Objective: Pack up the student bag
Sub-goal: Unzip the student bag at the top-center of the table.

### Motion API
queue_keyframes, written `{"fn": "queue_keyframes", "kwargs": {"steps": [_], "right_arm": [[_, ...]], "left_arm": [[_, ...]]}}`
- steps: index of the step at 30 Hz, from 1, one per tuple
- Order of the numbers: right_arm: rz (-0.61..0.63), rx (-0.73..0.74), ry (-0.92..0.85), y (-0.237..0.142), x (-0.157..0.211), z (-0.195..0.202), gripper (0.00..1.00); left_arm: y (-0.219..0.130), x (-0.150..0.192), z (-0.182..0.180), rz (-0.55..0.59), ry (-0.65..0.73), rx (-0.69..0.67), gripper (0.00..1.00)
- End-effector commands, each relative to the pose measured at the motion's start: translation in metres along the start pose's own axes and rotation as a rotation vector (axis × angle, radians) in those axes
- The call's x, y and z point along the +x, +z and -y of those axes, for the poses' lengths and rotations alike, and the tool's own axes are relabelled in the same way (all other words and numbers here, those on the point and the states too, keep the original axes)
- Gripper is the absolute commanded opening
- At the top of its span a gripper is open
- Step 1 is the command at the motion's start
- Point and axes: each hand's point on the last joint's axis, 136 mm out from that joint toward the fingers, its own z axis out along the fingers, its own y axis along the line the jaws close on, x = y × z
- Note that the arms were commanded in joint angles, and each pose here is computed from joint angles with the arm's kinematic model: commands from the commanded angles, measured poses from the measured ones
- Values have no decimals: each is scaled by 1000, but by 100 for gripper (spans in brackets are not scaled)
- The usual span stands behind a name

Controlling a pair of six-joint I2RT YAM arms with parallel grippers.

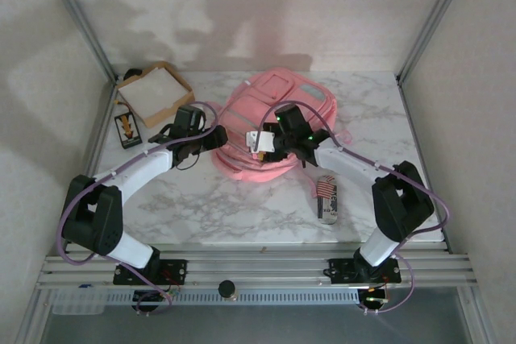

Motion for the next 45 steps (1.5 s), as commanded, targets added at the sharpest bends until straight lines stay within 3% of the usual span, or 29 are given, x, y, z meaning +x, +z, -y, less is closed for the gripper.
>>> {"fn": "queue_keyframes", "kwargs": {"steps": [1, 5, 14, 22, 24, 27, 42, 45], "right_arm": [[-26, 101, -53, 4, 3, 19, 61], [13, 131, -65, -4, -7, 32, 49], [-20, 151, -147, 5, 1, 32, 18], [71, 172, -115, -15, -21, 45, 0], [85, 172, -101, -18, -25, 47, 0], [136, 174, -73, -25, -34, 49, 0], [261, 152, -2, -41, -52, 55, 0], [279, 152, 11, -43, -54, 56, 0]], "left_arm": [[-7, 5, 0, -18, 32, -5, 69], [-9, 5, -1, -15, 39, -8, 69], [-16, 7, 9, -25, 63, 37, 68], [-31, 21, 54, -26, 182, 214, 55], [-32, 26, 74, -30, 226, 272, 49], [-31, 30, 94, -20, 296, 319, 48], [-13, 36, 127, -10, 385, 428, 42], [-3, 38, 121, -28, 374, 395, 41]]}}
